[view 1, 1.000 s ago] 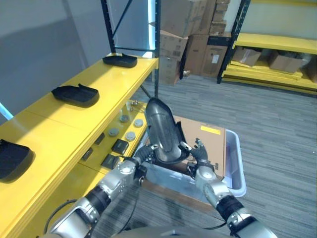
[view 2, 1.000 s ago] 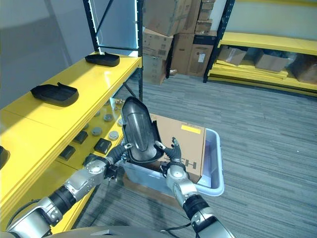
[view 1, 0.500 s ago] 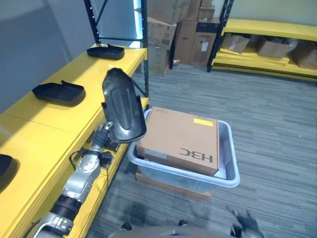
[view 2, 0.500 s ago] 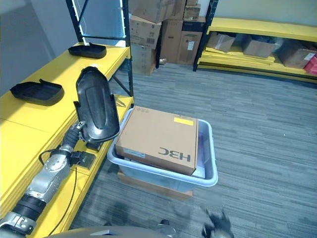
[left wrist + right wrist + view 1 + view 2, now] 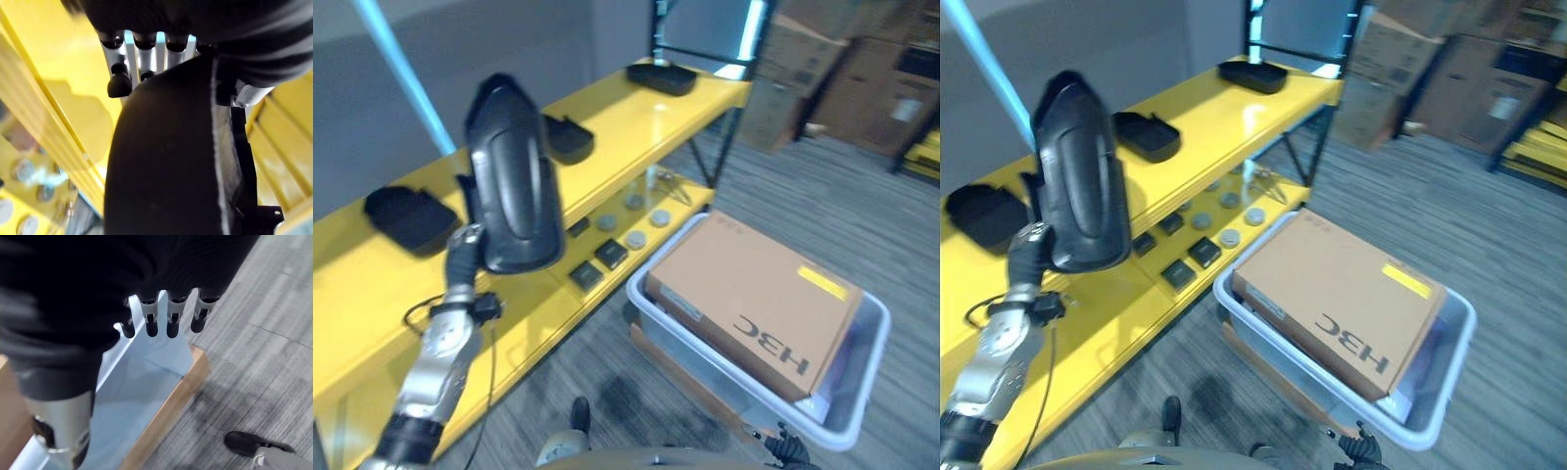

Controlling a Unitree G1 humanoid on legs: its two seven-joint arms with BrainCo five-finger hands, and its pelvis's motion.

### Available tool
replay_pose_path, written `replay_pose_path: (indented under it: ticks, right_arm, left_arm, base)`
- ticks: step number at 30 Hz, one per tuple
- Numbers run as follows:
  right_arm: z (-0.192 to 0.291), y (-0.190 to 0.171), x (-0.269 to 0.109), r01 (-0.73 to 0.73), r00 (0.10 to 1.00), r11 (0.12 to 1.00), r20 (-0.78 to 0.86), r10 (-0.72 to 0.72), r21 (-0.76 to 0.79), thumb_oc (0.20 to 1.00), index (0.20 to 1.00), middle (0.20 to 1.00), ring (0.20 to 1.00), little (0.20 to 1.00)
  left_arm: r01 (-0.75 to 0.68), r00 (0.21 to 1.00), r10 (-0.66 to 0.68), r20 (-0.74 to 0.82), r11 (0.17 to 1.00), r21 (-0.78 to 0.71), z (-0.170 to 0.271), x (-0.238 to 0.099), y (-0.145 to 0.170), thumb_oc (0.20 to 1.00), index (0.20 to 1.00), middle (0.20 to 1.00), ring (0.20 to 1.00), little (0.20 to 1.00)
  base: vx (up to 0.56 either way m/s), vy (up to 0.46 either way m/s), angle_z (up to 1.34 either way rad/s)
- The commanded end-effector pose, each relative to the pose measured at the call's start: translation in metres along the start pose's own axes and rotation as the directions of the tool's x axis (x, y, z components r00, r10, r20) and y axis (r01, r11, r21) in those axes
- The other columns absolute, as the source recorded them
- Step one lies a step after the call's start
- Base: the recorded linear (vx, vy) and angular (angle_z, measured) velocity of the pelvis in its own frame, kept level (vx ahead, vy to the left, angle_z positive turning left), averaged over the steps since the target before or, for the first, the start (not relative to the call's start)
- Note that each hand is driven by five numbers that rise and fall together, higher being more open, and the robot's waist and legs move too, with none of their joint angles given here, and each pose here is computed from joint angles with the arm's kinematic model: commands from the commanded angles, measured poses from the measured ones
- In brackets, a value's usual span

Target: Move parts from the plastic box to the shelf.

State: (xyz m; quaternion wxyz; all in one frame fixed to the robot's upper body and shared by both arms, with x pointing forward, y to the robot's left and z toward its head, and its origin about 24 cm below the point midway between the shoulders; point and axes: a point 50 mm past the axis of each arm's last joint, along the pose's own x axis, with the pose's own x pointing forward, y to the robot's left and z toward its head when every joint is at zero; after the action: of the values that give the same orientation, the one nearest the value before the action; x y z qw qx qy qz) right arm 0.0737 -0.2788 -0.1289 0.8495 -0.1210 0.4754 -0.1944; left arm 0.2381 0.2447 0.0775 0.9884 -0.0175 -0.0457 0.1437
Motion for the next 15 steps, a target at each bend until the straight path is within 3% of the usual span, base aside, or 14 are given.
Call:
replay_pose_path:
  ticks: [1,6,9,15]
  right_arm:
    - [-0.002,-0.003,0.004,-0.007,1.0,0.997,-0.025,0.005,-0.078,1.0,1.0,1.0,1.0,1.0]
    - [0.005,0.005,0.006,-0.032,0.999,0.993,-0.008,0.032,-0.111,1.0,1.0,1.0,1.0,1.0]
    - [0.015,0.01,0.008,-0.053,0.998,0.989,0.016,0.055,-0.136,1.0,1.0,1.0,1.0,1.0]
    - [0.004,0.006,0.006,-0.043,0.999,0.99,-0.013,0.042,-0.132,1.0,1.0,1.0,1.0,1.0]
  left_arm:
    - [-0.073,0.973,0.083,0.215,0.996,-0.056,0.047,0.025,0.018,0.2,0.2,0.2,0.2,0.2]
    - [-0.163,0.972,0.166,0.164,0.986,-0.031,0.034,0.03,0.026,0.2,0.2,0.2,0.2,0.2]
    - [-0.22,0.961,0.22,0.166,0.975,-0.017,0.033,0.03,0.032,0.2,0.2,0.2,0.2,0.2]
    - [-0.213,0.966,0.206,0.158,0.976,0.031,0.032,0.03,0.042,0.2,0.2,0.2,0.2,0.2]
  base:
    - [-0.11,-0.037,0.9]
    - [-0.05,0.042,1.55]
    - [-0.06,0.188,0.83]
    - [0.12,0.213,0.84]
